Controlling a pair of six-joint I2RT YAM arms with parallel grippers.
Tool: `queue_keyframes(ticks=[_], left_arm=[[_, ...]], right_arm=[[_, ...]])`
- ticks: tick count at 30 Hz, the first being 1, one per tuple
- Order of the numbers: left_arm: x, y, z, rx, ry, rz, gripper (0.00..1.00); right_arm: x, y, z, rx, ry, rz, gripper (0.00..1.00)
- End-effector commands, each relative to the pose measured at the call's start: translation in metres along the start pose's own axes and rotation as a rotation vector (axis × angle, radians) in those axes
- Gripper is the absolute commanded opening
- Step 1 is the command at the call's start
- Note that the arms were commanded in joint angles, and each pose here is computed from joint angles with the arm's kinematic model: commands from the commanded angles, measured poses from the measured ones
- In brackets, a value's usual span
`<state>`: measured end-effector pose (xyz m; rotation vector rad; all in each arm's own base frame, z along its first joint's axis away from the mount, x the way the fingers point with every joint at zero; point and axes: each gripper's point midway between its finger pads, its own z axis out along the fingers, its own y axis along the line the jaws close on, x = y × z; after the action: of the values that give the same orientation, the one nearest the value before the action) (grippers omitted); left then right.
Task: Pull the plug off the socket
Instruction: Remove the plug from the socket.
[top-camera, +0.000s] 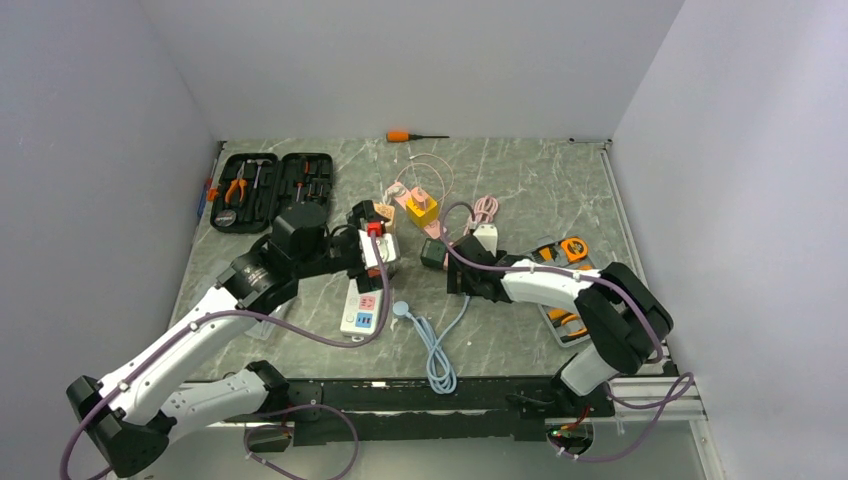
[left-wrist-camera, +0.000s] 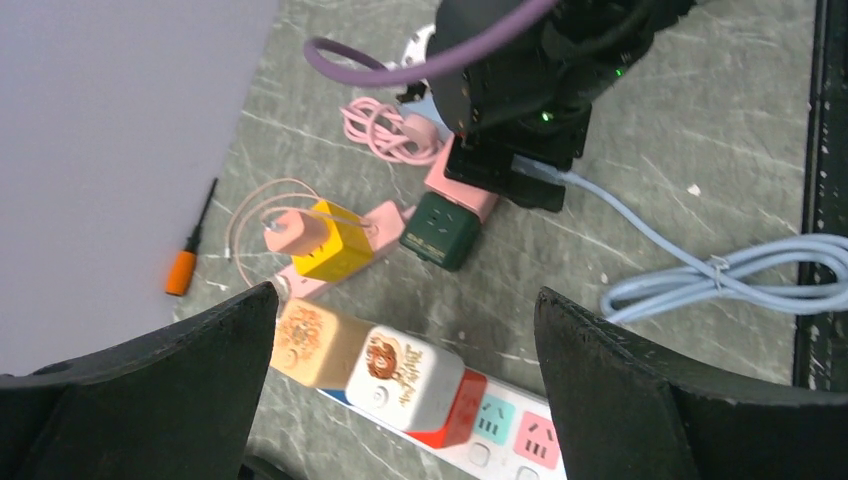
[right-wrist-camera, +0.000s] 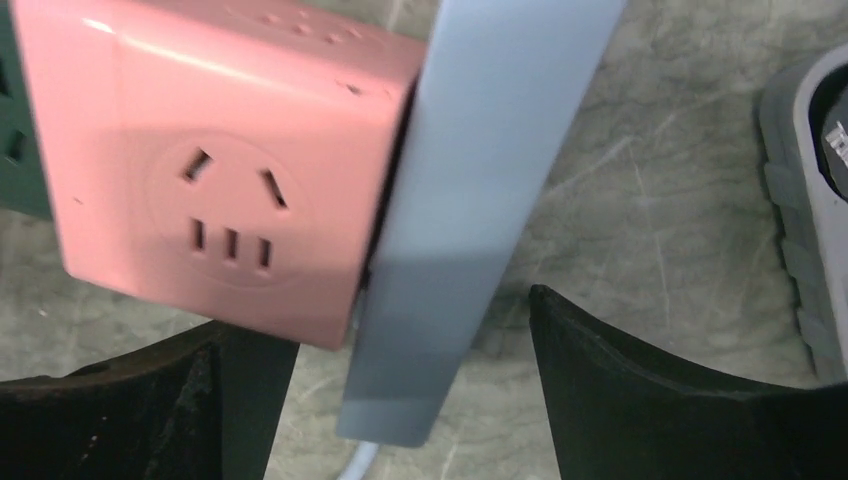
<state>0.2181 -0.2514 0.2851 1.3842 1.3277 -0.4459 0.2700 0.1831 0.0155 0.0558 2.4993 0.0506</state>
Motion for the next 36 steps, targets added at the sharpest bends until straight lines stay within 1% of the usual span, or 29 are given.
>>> queue_keyframes(ticks=[1,4,6,7,8,11,14,19,24,27,36], left_arm=[[-0.031,0.027,0.0,-0.068,-0.068,0.051,0.99],[-0.027,0.027,0.009,-0.05,-0.055,0.051,0.99],[-0.019,0.026,0.016,-0.035,-0.029,0.046,0.99],[-0.015,0.027,0.021,-0.03,-0.016,0.039,0.99],[-0.011,0.026,0.025,-0.018,0.0,0.034,0.99],[0.0,0.02,0.042,0.047,0.033,0.03,0.99],[0.014,0.015,0.065,0.115,0.082,0.02,0.99],[0.043,0.014,0.118,0.188,0.194,-0.048,0.99],[0.056,-0.01,0.159,0.292,0.26,-0.058,0.99],[0.066,-0.021,0.172,0.314,0.278,-0.056,0.99],[0.07,-0.044,0.187,0.357,0.256,-0.09,0.99]], right_arm=[[-0.023,0.021,0.007,-0.052,-0.06,0.072,0.79],[-0.025,0.022,0.008,-0.06,-0.079,0.066,0.62],[-0.029,0.02,0.002,-0.075,-0.108,0.068,0.42],[-0.031,0.019,-0.002,-0.089,-0.128,0.068,0.36],[-0.033,0.019,-0.006,-0.108,-0.147,0.067,0.31],[-0.035,0.016,-0.021,-0.168,-0.202,0.069,0.22],[-0.041,0.016,-0.035,-0.226,-0.26,0.078,0.16],[-0.043,0.016,-0.052,-0.291,-0.304,0.084,0.11],[-0.046,0.016,-0.064,-0.343,-0.339,0.105,0.07],[-0.05,0.015,-0.071,-0.36,-0.364,0.117,0.06],[-0.057,0.018,-0.086,-0.41,-0.401,0.144,0.01]])
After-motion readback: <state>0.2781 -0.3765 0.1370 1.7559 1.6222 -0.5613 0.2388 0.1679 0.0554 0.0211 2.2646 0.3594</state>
